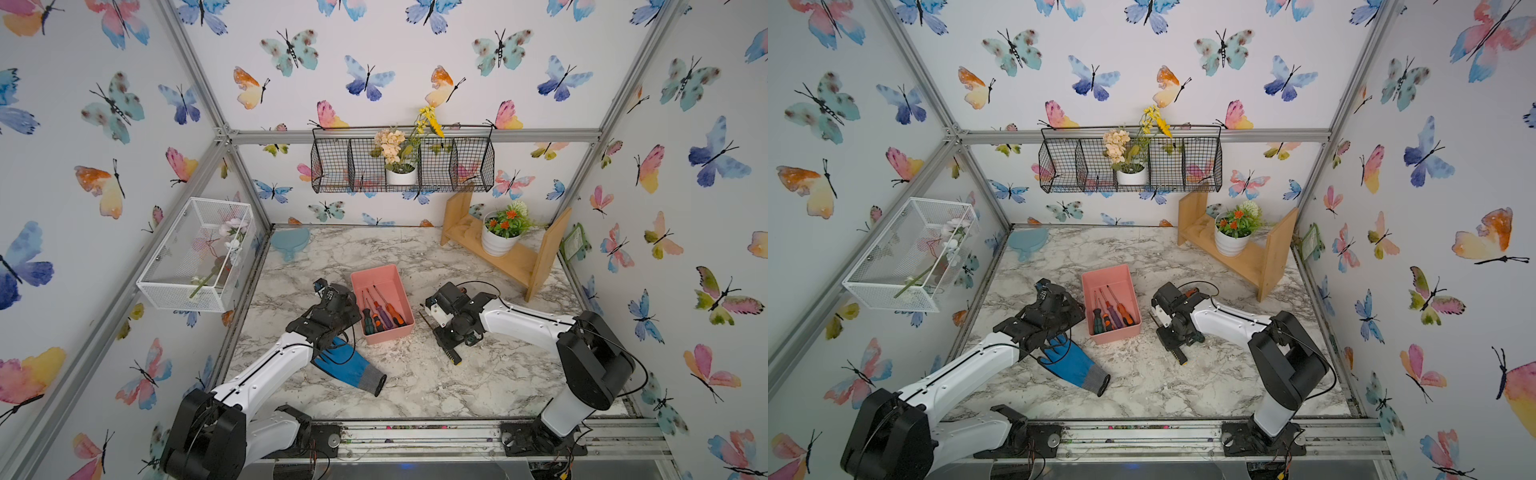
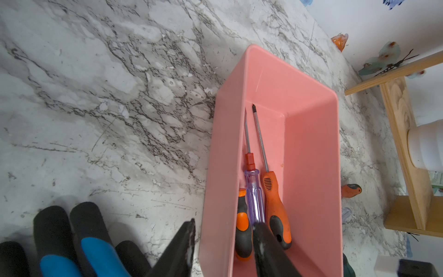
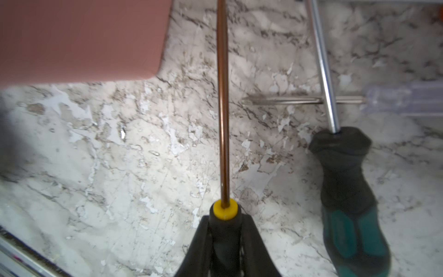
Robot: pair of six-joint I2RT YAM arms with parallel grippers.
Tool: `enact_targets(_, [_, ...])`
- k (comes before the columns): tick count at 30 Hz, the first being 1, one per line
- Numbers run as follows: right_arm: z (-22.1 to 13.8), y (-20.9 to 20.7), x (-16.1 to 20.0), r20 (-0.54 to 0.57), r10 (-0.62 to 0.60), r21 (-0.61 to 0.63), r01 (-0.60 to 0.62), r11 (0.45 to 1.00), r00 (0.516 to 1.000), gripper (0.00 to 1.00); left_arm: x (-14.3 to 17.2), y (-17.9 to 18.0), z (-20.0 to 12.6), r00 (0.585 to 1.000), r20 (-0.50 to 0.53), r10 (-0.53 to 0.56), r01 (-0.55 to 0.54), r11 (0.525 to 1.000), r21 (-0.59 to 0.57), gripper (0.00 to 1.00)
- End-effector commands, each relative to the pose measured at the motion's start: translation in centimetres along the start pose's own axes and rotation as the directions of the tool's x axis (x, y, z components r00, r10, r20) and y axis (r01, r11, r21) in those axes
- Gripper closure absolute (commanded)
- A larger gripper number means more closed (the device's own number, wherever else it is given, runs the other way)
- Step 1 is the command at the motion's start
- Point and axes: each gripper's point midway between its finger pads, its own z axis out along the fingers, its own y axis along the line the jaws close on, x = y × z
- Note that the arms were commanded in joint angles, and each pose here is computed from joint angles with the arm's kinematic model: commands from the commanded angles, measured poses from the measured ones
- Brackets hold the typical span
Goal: Put the screwdriver on the desktop into the storage box
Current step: Pick up the screwdriver from the center of the board, then place the screwdriver in the storage box.
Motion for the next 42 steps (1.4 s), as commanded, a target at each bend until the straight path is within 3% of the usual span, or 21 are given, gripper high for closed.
enact_targets(1, [-2.8,1.5,-2.8,0.088,0.017,-0.052,-0.012,0.999,0.996,0.87,-0.7,-0.7,-0.6,1.000,0.014,-0.004,0.004,1.000,0.026,0.55])
enact_targets(10, [-8.1,5.0,-10.7,0.278,0.084,-0.201,-0.027,0.979,0.957,0.88,-0.4,-0.5,-0.6,1.000,0.012,-0.005,0.005,0.999,0.034,0.53])
enact_targets(14, [-8.5,8.0,-14.1,0.328,0.095,-0.267,-0.005,0.964,0.940,0.86,-0.2,-0.2,-0.5,1.000,0.013,-0.016,0.015,0.999,0.033,0.53])
enact_targets(19, [-5.3,9.9,-16.5,0.297,0.035,-0.129,0.004,0.992,0.954,0.88,-0.2,0.1,-0.6,1.000,0.012,-0.018,0.018,1.000,0.018,0.53])
enact_targets(25, [-1.5,6.5,-17.5,0.270,0.043,0.124,-0.079,0.989,0.962,0.90,0.0,1.0,-0.8,0.999,0.019,-0.033,0.033,0.999,-0.009,0.54])
enact_targets(31, [1.1,4.1,-16.7,0.242,0.036,0.268,-0.103,0.958,0.970,0.88,-0.2,1.3,-0.7,0.999,0.026,-0.032,0.033,0.999,-0.028,0.54])
enact_targets(34, [2.3,3.6,-16.6,0.229,0.026,0.296,-0.095,0.951,0.973,0.82,-0.2,1.1,-0.6,0.999,0.026,-0.032,0.032,0.999,-0.025,0.54])
enact_targets(38, [3.3,3.7,-16.7,0.216,0.012,0.296,-0.077,0.952,0.976,0.64,-0.1,1.1,-0.4,1.000,0.019,-0.023,0.024,0.999,-0.023,0.54])
enact_targets(42, [2.8,4.1,-17.1,0.218,0.004,0.284,-0.067,0.957,0.976,0.52,0.0,0.7,-0.3,1.000,0.008,-0.001,0.001,1.000,-0.012,0.46])
